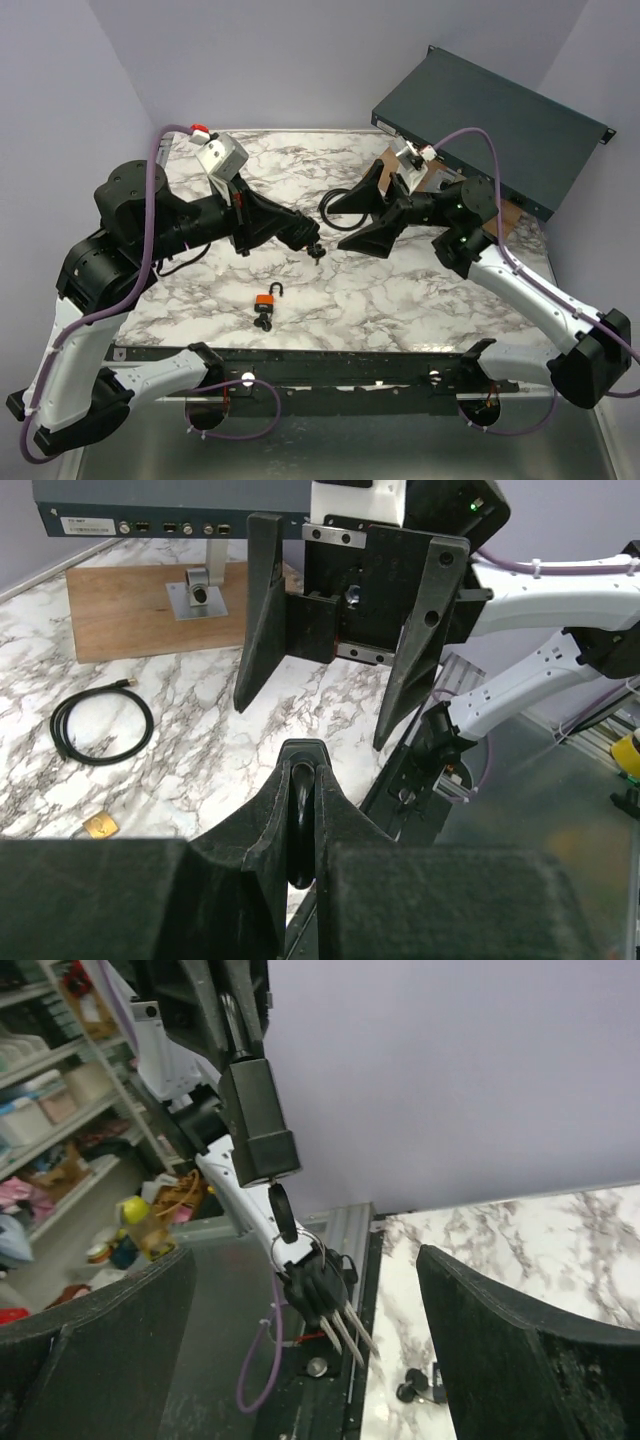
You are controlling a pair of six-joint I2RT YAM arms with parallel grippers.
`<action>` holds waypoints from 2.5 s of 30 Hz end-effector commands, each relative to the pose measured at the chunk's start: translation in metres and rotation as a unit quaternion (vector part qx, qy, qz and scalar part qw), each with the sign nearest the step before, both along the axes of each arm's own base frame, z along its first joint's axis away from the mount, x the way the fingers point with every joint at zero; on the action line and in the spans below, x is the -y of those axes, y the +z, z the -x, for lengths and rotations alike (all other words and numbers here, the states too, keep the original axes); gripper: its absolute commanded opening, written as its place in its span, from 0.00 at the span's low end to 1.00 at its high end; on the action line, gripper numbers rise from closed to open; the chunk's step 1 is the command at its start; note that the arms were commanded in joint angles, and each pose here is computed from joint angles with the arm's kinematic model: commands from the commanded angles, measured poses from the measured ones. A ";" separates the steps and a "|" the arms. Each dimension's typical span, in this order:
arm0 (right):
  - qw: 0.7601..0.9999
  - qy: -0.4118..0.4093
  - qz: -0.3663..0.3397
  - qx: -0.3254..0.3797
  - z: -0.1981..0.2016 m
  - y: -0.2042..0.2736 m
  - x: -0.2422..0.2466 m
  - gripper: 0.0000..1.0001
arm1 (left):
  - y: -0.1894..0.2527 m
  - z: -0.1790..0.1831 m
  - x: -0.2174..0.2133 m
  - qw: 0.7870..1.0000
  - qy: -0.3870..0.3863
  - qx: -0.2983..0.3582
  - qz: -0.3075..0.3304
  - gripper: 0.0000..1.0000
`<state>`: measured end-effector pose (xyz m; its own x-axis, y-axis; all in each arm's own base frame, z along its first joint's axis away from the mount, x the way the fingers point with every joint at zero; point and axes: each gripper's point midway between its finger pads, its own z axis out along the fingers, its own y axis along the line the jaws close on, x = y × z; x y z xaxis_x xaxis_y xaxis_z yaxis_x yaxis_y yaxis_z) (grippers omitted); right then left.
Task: Lock with the key
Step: Lock the lock.
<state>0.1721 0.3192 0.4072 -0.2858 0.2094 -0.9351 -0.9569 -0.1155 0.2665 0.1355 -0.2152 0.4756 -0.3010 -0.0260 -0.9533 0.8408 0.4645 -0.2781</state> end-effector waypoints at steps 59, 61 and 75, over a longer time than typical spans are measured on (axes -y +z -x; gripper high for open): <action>0.996 0.083 -0.040 -0.015 0.023 0.019 -0.011 0.01 | 0.060 -0.021 0.013 0.993 -0.038 0.030 0.107 0.00; 0.996 0.078 -0.036 -0.018 0.024 0.014 -0.009 0.01 | 0.063 -0.021 0.012 0.993 -0.039 0.033 0.110 0.00; 0.999 0.026 0.012 -0.047 0.022 -0.023 -0.001 0.01 | 0.055 -0.026 0.008 0.993 -0.035 0.040 0.105 0.00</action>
